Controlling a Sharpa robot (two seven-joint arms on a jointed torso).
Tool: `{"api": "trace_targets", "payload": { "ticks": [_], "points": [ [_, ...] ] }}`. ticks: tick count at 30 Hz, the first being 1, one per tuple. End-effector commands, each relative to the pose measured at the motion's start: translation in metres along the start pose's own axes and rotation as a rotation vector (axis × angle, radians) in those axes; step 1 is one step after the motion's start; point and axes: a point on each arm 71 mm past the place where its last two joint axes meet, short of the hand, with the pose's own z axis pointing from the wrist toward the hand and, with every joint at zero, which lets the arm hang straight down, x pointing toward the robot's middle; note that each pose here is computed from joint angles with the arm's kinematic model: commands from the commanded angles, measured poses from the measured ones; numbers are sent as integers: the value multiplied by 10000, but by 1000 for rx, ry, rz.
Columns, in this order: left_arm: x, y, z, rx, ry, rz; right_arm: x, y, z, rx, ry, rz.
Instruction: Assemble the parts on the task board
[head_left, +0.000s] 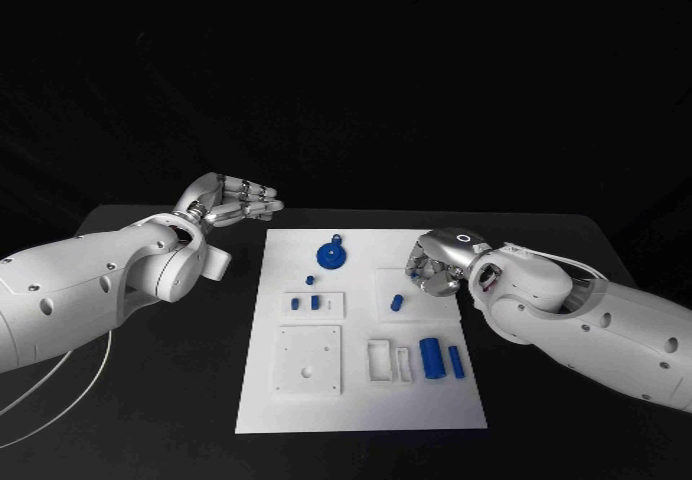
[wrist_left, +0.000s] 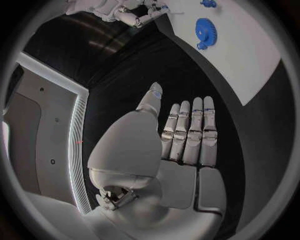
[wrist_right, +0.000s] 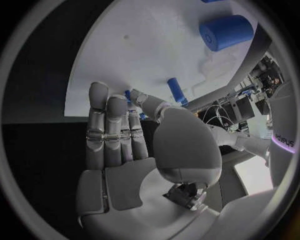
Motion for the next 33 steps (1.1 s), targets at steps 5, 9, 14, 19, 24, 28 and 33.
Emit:
{"api": "trace_targets", "payload": {
  "ticks": [5, 9, 14, 19, 24, 28, 33],
  "points": [
    [-2, 4, 31, 2, 11, -10, -51, 15, 42, 8, -27, 5],
    [-12, 19, 54, -1, 9, -8, -139, 25, 66, 7, -35, 34],
    [-7, 34, 81, -3, 9, -7, -260, 57, 67, 0, -49, 65],
    [32, 43, 86, -8, 19, -11, -348, 167, 48, -30, -65, 69],
    [87, 68, 88, -14, 30, -16, -403, 341, 44, -76, -82, 80],
    [115, 104, 92, -19, 34, -18, -427, 506, 47, -119, -98, 96],
    [137, 147, 102, -25, 35, -20, -411, 727, 43, -177, -110, 124]
  ]
}}
